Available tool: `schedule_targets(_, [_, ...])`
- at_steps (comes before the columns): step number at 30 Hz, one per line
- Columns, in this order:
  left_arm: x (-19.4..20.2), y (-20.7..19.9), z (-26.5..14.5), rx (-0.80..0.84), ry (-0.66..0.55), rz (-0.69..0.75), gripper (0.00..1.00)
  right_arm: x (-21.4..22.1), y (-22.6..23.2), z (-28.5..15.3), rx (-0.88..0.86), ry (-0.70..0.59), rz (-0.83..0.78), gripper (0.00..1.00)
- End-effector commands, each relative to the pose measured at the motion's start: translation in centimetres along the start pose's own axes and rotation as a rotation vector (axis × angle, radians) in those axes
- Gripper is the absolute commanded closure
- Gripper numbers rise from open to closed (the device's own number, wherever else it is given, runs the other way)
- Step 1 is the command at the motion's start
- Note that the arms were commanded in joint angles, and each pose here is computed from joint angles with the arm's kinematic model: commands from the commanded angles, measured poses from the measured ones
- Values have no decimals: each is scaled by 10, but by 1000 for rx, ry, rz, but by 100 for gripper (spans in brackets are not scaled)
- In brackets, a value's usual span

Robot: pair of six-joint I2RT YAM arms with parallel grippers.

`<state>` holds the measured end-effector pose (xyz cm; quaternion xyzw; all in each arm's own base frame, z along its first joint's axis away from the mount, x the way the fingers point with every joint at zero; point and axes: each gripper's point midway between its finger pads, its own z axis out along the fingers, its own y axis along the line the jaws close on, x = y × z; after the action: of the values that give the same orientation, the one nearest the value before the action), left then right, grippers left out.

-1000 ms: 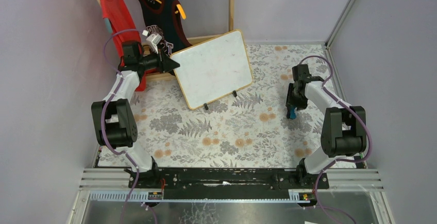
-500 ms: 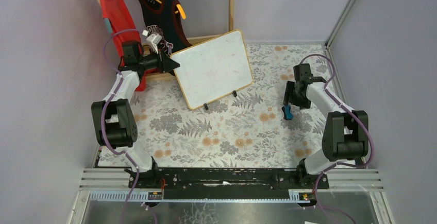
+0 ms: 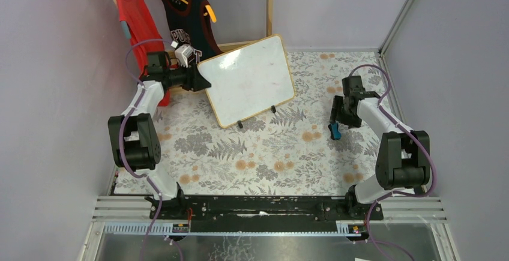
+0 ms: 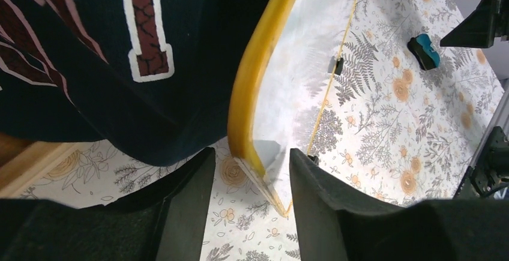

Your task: Erase the whiteboard

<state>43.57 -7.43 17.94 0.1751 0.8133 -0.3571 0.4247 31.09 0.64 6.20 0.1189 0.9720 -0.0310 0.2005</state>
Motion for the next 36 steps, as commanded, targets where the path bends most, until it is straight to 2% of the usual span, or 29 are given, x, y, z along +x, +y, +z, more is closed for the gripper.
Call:
schedule_targets(1, [-7,-14,-3,40,7,1,50,-8,3,-7,-26,-39,17,33])
schedule_targets(4, [-10,-23,-10,47,7,17,45,-8,4,-8,-32,-42,16,33])
schedule_targets(5, [-11,-27,-14,45,8,26,39,-9,5,-7,-36,-44,16,33])
schedule_targets(6, [-12,-31,-18,44,3,36,19,-8,5,-7,-38,-43,16,33])
schedule_targets(7, [-13,-35,-22,40,-3,48,8,-8,5,-7,-40,-44,16,33])
schedule_targets(9, [-15,-41,-30,23,-14,73,0,-8,6,-7,-46,-47,18,33])
schedule_targets(15, [-25,-54,-64,-71,-74,113,0,-10,7,-13,-62,-79,23,33])
schedule_targets(19, [-28,-56,-87,-206,-120,137,0,-11,6,-20,-67,-107,33,33])
schedule_targets(29, [8,-61,-123,-435,-200,201,0,-17,4,-26,-60,-169,75,32])
schedule_targets(36, [29,-30,-124,-579,-284,146,0,-25,-15,-33,-7,-377,131,31])
